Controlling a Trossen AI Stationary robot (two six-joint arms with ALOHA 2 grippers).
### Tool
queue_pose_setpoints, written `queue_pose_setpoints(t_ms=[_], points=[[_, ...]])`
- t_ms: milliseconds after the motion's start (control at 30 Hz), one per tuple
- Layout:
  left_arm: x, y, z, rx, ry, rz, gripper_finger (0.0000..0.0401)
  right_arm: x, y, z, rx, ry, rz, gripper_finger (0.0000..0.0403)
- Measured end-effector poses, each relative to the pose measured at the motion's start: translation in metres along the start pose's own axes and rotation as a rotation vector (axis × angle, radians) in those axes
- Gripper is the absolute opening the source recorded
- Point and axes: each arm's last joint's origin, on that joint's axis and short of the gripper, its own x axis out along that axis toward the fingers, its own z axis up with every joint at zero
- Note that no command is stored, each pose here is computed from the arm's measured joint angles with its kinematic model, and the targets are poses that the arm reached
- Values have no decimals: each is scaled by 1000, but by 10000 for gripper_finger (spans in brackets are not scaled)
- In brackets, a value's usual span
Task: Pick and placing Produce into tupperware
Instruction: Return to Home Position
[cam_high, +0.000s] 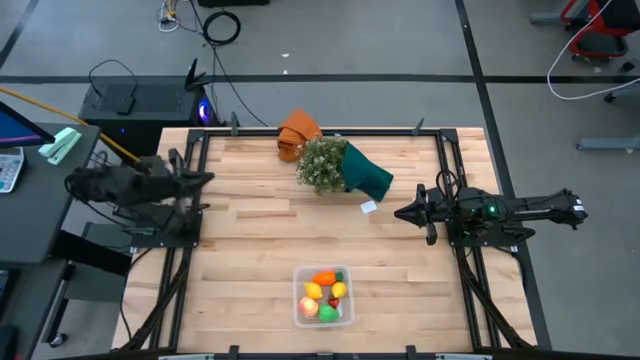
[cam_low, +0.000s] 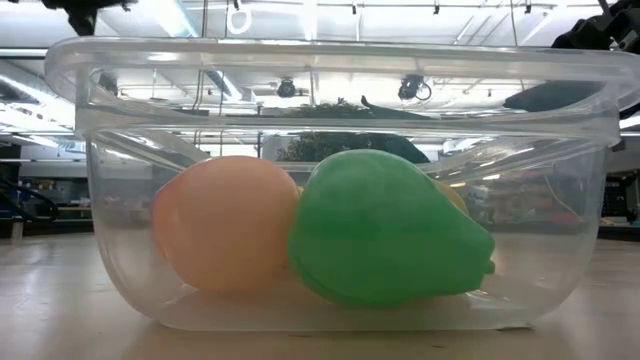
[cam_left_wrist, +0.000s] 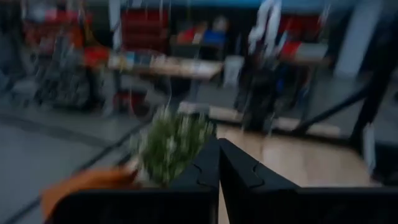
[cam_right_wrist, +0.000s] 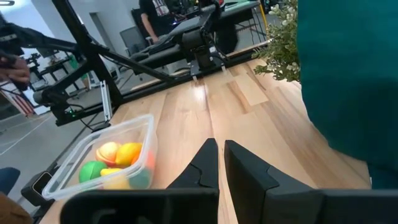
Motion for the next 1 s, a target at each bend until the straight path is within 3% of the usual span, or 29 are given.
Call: queue_pose_setpoints(t_ms=[133,267,667,800,1000], points=[[-17,10,9,-3,-133,-95,18,0,0,0,0,0,0,0],[-21,11,6,-6,-164,-191,8,0,0,0,0,0,0,0],[28,-23,-85,-76,-246,-278,13,0,0,1,-1,-2,1,0],[33,-25,-105,-100,-228,-283,5,0,0,0,-1,-1,0,0],[35,-28,-115,-92,-196,-395,9,0,0,0,-1,-1,0,0]])
